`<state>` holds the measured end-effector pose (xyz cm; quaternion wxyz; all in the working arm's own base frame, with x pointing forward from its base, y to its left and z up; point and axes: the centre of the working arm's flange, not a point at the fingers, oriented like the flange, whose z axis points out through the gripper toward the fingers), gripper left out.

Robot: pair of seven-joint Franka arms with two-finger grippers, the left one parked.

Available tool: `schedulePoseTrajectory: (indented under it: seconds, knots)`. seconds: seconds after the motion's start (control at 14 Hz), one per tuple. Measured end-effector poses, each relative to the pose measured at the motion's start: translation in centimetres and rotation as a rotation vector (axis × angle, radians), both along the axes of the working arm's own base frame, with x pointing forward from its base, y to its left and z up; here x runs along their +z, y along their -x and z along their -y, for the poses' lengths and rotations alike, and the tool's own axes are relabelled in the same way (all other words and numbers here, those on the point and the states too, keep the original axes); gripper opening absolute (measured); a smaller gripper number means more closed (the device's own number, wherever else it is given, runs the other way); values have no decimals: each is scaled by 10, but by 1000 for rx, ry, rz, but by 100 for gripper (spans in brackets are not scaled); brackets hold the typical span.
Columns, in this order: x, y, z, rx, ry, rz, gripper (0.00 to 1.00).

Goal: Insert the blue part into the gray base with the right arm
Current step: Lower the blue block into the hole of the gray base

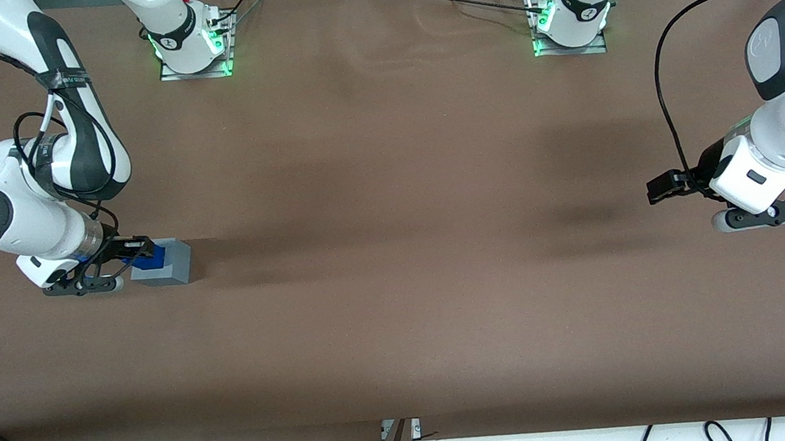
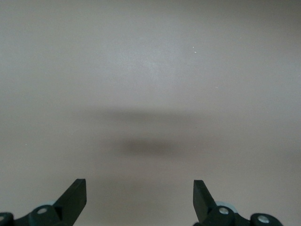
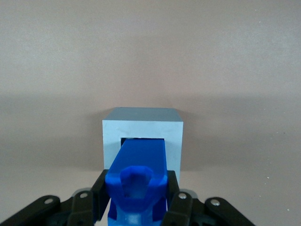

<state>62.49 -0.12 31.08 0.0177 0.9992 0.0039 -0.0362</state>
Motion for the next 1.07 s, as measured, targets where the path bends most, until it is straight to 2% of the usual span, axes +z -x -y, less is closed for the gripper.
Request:
schedulePoseTrajectory:
  seconds: [1.0,1.07]
  knots:
    - [-13,-1,0,-6,-5,8,51]
    - [-15,1,0,-7,-6,3,55]
